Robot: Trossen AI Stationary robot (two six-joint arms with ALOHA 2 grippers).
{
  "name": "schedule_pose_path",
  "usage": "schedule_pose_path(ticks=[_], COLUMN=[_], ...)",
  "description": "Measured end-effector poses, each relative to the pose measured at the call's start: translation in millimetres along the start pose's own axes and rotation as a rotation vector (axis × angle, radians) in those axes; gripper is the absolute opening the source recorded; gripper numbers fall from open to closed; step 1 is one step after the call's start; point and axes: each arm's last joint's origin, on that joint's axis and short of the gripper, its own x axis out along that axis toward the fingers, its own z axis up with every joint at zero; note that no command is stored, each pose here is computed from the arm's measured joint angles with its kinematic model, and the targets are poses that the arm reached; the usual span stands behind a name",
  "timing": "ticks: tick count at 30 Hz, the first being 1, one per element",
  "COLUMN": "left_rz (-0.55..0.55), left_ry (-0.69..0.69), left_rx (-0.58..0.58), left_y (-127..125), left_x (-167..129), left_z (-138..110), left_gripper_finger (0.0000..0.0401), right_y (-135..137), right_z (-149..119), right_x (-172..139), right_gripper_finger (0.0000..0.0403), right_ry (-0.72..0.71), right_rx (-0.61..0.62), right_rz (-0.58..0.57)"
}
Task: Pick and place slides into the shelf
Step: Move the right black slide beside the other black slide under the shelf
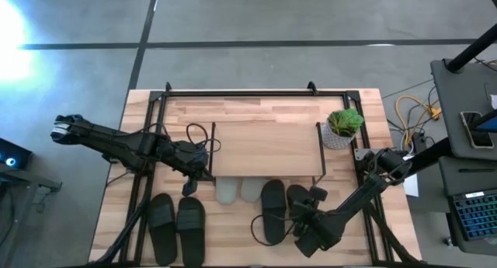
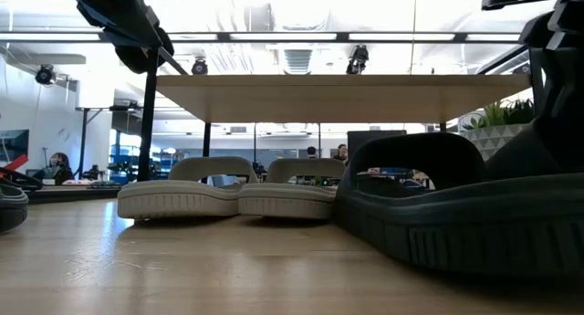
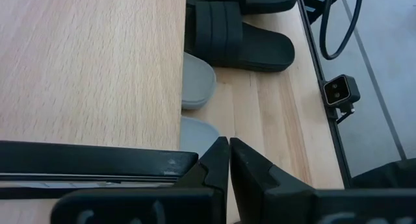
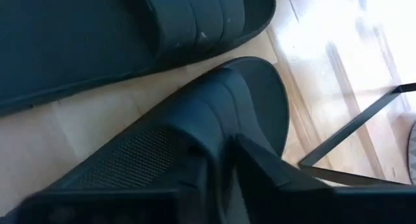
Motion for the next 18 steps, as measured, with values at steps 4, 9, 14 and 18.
schedule_pose_path(ticks=[4,9,14,18], left_rz=[0.0,0.0,-0.003,-0.003], left_ry=[0.0,0.0,0.002,0.002], left_rx=[0.0,0.0,0.0,0.0], left_y=[0.0,0.1,-0.1,-0.1], left_x=[0.0,0.0,0.0,0.0], left_z=[0.0,0.0,-0.2,-0.2], left_gripper_finger=[0.0,0.0,0.0,0.0], right_y=[-0.3,1.5,5.8,12.0], right_z=[-0.6,3.6,9.4,11.5], right_x=[0.8,-4.6,-16.7,-35.3], right_gripper_finger=[0.0116,0.0164,0.0186,0.0191], right_ry=[0.001,0.011,0.125,0.143], right_rx=[0.002,0.099,0.169,0.232], right_rz=[-0.003,0.021,0.103,0.167])
